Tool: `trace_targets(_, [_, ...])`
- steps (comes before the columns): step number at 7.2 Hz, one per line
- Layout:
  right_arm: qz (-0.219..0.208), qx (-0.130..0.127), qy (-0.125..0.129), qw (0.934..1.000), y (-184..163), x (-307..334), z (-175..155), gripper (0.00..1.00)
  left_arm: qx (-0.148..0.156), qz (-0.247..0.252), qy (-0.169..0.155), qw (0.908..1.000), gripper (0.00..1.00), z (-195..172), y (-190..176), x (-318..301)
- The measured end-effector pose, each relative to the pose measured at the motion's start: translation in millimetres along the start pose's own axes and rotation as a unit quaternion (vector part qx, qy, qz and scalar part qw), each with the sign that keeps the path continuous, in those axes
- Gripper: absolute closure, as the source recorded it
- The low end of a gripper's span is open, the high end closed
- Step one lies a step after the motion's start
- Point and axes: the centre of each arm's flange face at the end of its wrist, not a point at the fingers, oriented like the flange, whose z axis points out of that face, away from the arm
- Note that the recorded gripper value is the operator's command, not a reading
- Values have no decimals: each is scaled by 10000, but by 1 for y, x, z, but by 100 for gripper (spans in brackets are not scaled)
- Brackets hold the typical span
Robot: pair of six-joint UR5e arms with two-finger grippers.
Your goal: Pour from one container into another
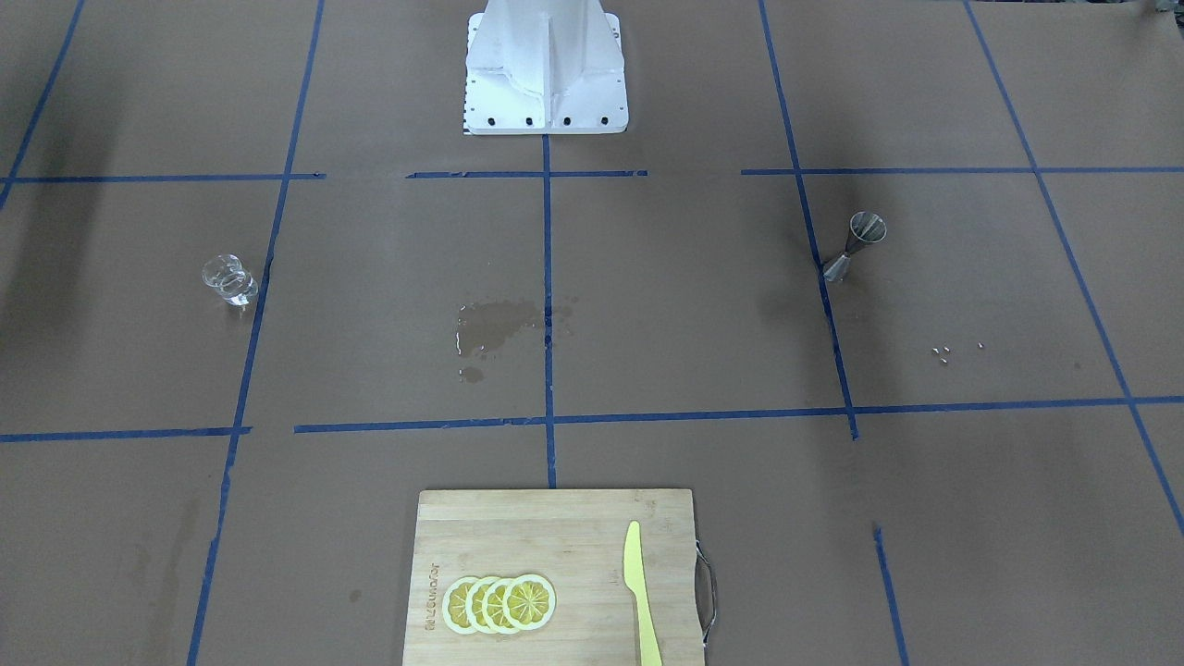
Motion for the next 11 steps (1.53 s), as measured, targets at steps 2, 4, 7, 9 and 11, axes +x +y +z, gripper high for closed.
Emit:
trace_targets(2, [-243, 305, -11, 9992, -15, -9, -10, 0, 374, 293, -58, 9989, 0, -4, -9, 2])
trace_targets(4, [-321, 456, -50, 9984, -20, -13, -13, 0, 573, 282, 66, 9979, 0, -4, -14, 3])
trace_targets(7, [-382, 680, -82, 9969, -29, -20, -21, 0, 1317, 923, 368, 9863, 0, -22, -27, 39])
trace_targets(9, [-376, 677, -86, 9970, -30, -21, -20, 0, 1650, 776, 729, 9805, 0, -1, -32, 91])
trace_targets(11, [-378, 675, -90, 9970, -30, -21, -19, 0, 2120, 368, 1018, 9713, 0, 42, -33, 167])
